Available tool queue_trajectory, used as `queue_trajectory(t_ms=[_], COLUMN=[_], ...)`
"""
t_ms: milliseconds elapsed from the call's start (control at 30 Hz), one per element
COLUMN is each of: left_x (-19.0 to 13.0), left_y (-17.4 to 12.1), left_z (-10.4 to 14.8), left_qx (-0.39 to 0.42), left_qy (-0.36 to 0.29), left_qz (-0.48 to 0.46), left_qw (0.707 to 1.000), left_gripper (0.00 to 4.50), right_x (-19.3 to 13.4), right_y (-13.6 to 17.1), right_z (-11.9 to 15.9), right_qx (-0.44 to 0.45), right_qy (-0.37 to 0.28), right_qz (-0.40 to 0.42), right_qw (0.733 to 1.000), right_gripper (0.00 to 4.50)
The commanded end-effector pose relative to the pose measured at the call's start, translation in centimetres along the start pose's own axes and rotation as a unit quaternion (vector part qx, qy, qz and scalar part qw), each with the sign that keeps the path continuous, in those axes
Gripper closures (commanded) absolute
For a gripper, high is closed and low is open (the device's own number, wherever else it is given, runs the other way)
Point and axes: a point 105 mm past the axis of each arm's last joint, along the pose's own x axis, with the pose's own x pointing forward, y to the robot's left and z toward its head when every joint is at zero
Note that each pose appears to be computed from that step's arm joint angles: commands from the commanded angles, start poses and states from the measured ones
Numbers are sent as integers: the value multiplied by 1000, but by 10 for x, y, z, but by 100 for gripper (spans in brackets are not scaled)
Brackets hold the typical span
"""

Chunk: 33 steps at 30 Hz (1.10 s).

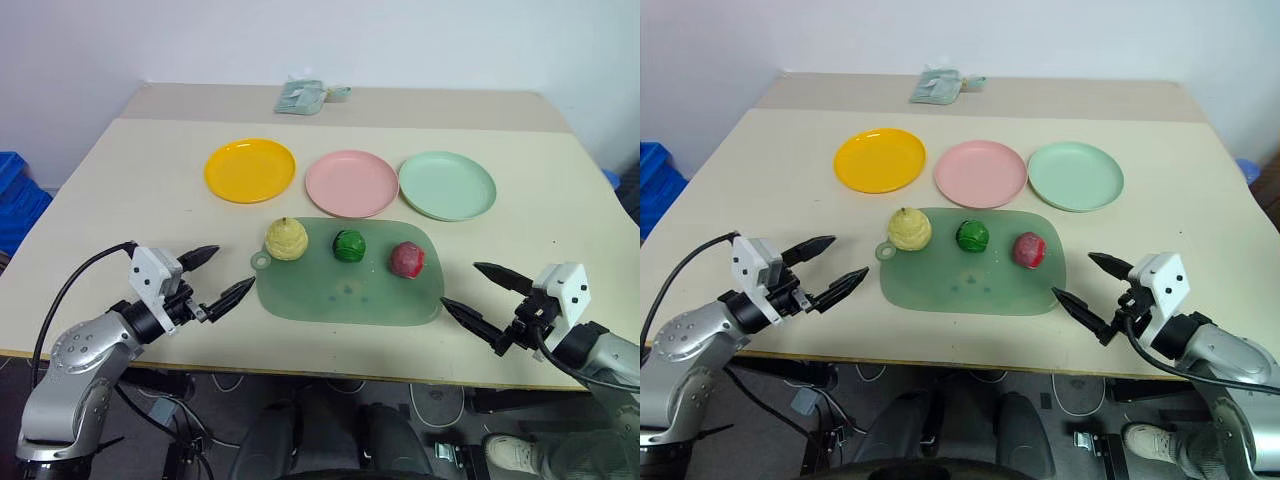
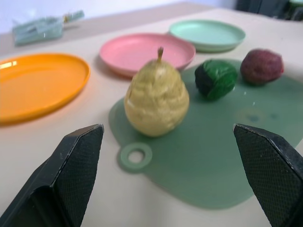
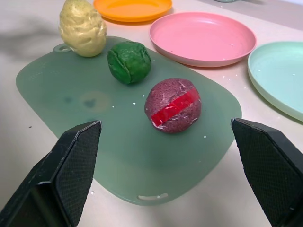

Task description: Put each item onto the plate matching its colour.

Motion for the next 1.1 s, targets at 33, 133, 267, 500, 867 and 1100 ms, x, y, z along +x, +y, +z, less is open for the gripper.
queue_trajectory(t_ms=[33,133,267,500,867,1100], left_x=[0,1,4,3,36,72], left_y=[-1,2,4,6,20,25], left_z=[7,10,8,6,33,46], left_qx=[21,17,17,23,-18,-25], left_qy=[-4,-17,-14,-10,-8,20], left_qz=[-4,3,4,-3,48,44], left_qw=[1000,1000,1000,1000,999,999], left_gripper=[0,0,0,0,0,0], right_x=[2,1,-2,-7,0,17], right_y=[2,2,-1,-2,10,15], right_z=[11,13,9,-6,26,41], right_qx=[-15,-16,-20,-28,-44,-82], right_qy=[-16,-19,-15,-4,-52,-71], right_qz=[1,2,-5,-1,88,151], right_qw=[1000,1000,1000,1000,994,983], right_gripper=[4,4,4,4,4,4])
